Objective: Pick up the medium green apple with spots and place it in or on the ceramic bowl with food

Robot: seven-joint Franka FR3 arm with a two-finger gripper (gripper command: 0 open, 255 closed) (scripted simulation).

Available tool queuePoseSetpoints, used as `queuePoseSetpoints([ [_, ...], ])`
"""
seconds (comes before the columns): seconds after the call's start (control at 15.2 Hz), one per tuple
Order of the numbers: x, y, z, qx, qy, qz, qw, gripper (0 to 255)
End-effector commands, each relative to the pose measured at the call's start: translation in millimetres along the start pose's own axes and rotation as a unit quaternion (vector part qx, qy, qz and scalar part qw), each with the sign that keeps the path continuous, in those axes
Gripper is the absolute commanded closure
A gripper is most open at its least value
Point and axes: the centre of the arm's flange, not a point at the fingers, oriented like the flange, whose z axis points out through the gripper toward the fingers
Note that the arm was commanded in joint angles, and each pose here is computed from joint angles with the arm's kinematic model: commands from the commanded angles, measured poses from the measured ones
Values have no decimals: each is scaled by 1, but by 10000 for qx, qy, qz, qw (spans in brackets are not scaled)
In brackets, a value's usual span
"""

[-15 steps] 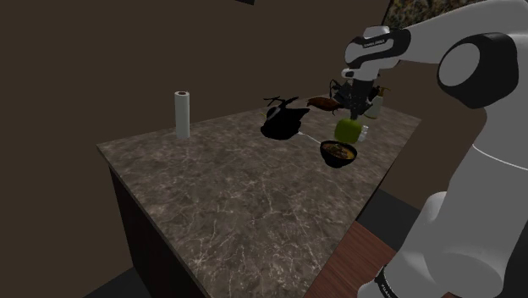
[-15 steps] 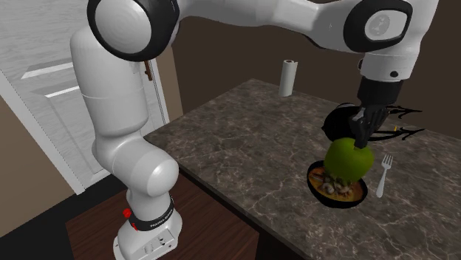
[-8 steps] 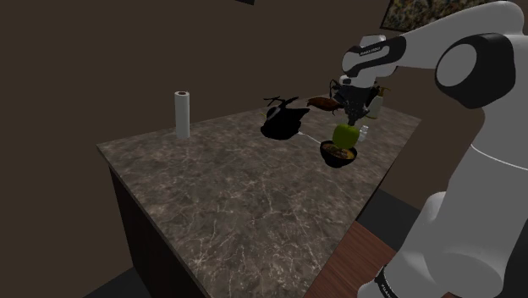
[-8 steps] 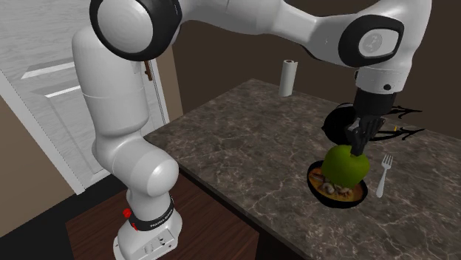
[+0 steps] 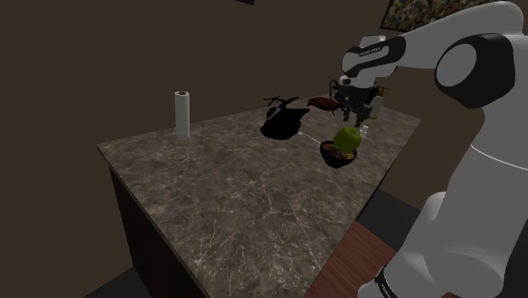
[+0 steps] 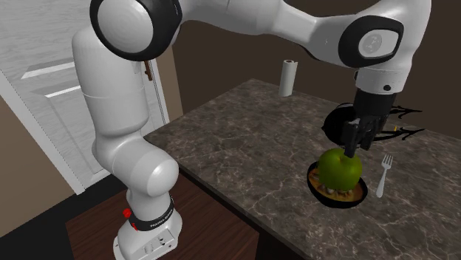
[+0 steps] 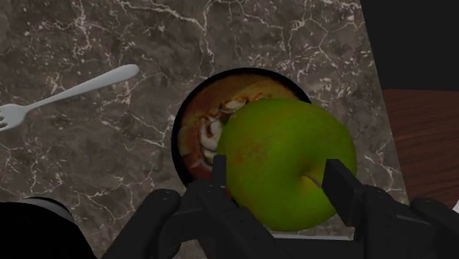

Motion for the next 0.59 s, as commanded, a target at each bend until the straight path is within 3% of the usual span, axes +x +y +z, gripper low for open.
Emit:
queuePoseSetpoints([
  [0.0, 0, 0, 0, 4, 1, -1, 10000, 0],
  [0.2, 0, 0, 1, 4, 1, -1, 10000, 0],
  [0.46, 0, 0, -49, 4, 1, -1, 10000, 0],
  [0.53, 0, 0, -49, 4, 1, -1, 10000, 0],
])
